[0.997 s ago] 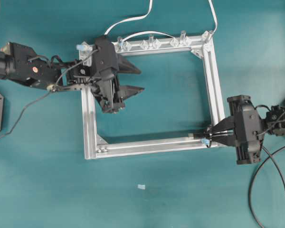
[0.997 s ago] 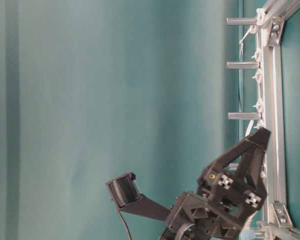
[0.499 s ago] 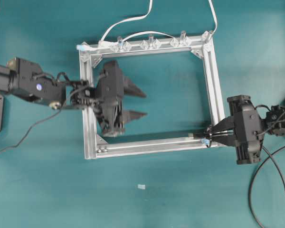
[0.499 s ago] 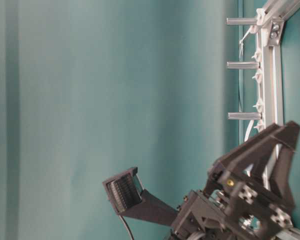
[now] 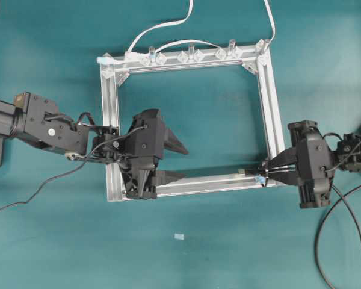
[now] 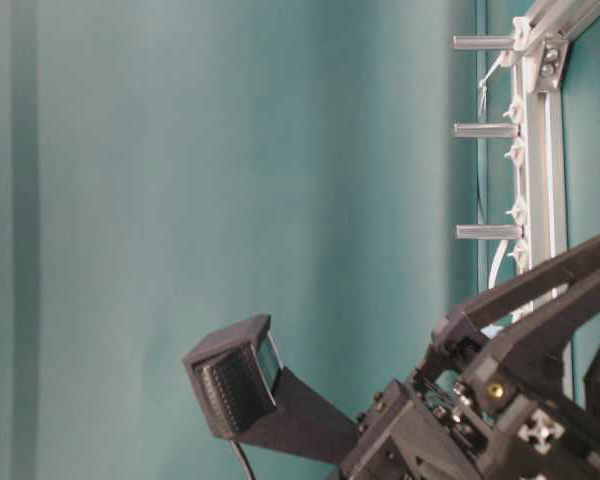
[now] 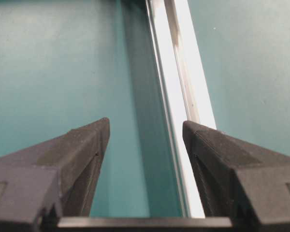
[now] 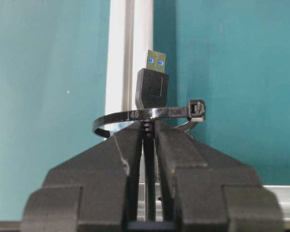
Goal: Insert the wire through the string loop located on the right side.
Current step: 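Move the left gripper to the plug and grasp it past the loop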
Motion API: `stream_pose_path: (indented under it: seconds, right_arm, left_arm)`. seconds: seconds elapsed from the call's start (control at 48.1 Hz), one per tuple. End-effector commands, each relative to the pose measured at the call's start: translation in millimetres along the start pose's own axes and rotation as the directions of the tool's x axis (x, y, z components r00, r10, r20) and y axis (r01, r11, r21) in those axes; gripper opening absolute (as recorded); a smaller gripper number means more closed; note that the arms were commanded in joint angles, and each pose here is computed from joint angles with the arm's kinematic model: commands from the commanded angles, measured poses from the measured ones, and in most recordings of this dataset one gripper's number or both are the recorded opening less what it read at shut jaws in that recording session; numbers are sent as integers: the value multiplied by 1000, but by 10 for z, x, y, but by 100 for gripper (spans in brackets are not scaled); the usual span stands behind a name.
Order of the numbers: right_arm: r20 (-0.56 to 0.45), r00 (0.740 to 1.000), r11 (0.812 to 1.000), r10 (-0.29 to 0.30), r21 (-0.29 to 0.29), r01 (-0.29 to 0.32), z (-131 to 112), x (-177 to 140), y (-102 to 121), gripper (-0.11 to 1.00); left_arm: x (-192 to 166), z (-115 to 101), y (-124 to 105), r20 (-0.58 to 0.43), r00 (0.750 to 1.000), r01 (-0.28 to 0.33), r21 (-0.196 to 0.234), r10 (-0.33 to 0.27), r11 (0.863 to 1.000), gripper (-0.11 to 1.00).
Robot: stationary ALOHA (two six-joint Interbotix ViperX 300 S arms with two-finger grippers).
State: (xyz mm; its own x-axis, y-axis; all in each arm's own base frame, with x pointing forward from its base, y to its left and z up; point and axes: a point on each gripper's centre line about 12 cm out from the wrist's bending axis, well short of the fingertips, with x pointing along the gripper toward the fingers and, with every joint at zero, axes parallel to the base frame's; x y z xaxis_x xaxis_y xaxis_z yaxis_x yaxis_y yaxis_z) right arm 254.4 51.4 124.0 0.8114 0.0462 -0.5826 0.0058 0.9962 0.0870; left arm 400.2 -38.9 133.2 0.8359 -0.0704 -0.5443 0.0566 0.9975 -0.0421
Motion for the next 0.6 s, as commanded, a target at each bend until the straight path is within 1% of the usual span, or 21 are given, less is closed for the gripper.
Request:
stream_pose_path:
  seconds: [0.0, 0.125, 0.291, 0.436, 0.582]
  right_arm:
    - [25, 1000, 1000, 1, 1, -1, 73, -1, 6, 12]
    - [25, 1000, 1000, 0, 2, 0, 68, -2, 4, 12]
    - [27, 1000, 1000, 1, 1, -1, 74, -1, 6, 12]
    - [28, 1000, 1000, 0, 1, 0, 76, -1, 5, 12]
    - [34, 999, 1000, -3, 2, 3, 79, -2, 0, 12]
  left_arm:
    - [5, 143, -21, 38, 999, 5, -3, -5, 1000, 65]
    - [99, 160, -24, 37, 999, 5, -3, -5, 1000, 65]
    - [310, 336, -38, 70, 998, 7, -1, -7, 1000, 65]
    - [544, 427, -42, 70, 998, 7, -2, -7, 1000, 65]
    - [806, 495, -44, 69, 998, 7, -4, -6, 1000, 70]
